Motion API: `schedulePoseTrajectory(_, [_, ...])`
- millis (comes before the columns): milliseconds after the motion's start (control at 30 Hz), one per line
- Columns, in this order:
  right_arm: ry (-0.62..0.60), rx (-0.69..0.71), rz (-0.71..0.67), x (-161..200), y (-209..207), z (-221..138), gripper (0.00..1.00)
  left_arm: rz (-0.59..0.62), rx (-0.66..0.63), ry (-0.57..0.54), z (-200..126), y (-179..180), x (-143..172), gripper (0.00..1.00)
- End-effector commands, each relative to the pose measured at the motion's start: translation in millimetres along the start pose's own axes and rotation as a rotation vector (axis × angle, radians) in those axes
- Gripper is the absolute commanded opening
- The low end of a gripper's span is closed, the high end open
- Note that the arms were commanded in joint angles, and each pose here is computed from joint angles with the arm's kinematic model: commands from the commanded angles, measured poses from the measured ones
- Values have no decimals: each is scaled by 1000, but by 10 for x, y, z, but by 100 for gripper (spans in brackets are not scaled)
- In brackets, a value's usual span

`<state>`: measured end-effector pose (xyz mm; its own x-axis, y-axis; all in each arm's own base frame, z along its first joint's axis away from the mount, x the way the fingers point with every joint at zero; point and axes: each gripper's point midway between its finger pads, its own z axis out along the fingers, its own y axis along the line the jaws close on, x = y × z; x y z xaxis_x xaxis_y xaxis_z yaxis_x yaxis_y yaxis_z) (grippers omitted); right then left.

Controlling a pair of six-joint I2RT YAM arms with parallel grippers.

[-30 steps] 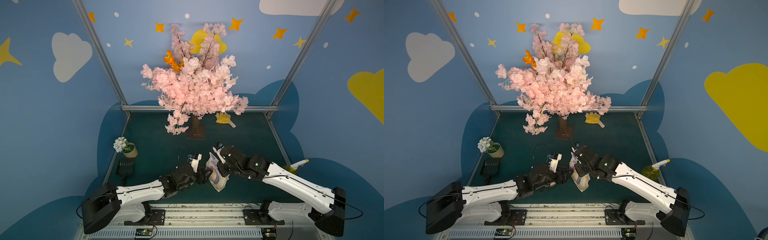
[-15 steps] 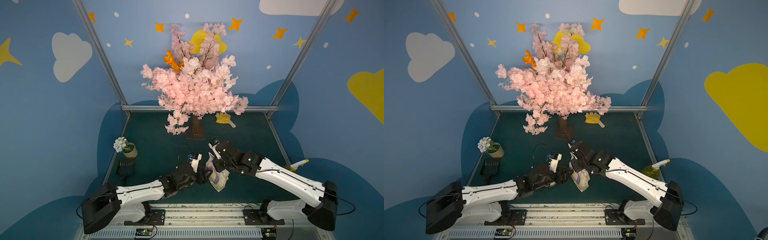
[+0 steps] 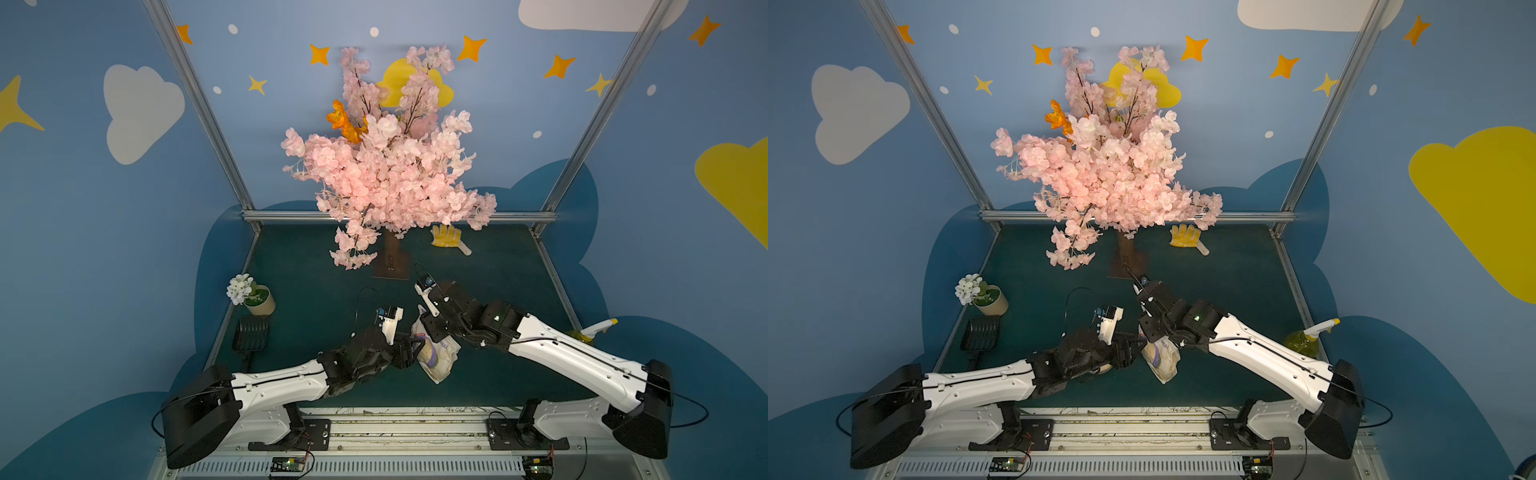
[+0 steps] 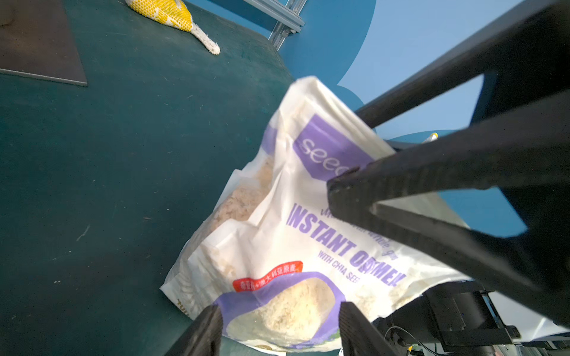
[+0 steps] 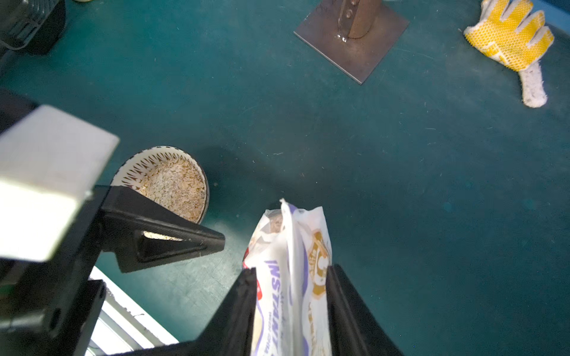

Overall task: Pour the oats into the breakfast bowl
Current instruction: Close the oats bag at the center of the board.

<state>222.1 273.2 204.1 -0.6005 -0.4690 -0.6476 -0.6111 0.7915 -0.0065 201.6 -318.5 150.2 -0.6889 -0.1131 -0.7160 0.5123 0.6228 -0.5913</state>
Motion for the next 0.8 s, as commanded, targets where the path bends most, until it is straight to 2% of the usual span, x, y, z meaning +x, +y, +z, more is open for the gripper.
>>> schedulePoseTrajectory(0, [-48, 7, -21, -150, 5, 21, 39, 3, 27, -39, -32, -112, -143, 64])
schedulePoseTrajectory(133, [-40, -3, -59, -198, 57, 104, 29, 4, 21, -37, -25, -99, -134, 64])
schedulePoseTrajectory(233, [-23, 14, -82, -213, 55, 179, 14, 3, 21, -35, -22, -99, -131, 64])
schedulePoseTrajectory(300, [-4, 17, -87, -211, 56, 205, 0, 2, 23, -36, -23, -105, -139, 64])
schedulePoseTrajectory(400, [20, 18, -97, -196, 66, 190, 0, 5, 22, -35, -24, -102, -132, 64])
schedulePoseTrajectory(500, [-25, 57, -75, -244, 23, 97, 0, 3, 22, -38, -31, -106, -141, 64])
schedulePoseTrajectory(700, [-69, 37, -34, -259, 1, -73, 0, 3, 22, -39, -45, -105, -144, 63])
schedulePoseTrajectory(767, [-65, 27, -37, -199, -2, -104, 18, 5, 23, -38, -46, -109, -141, 63])
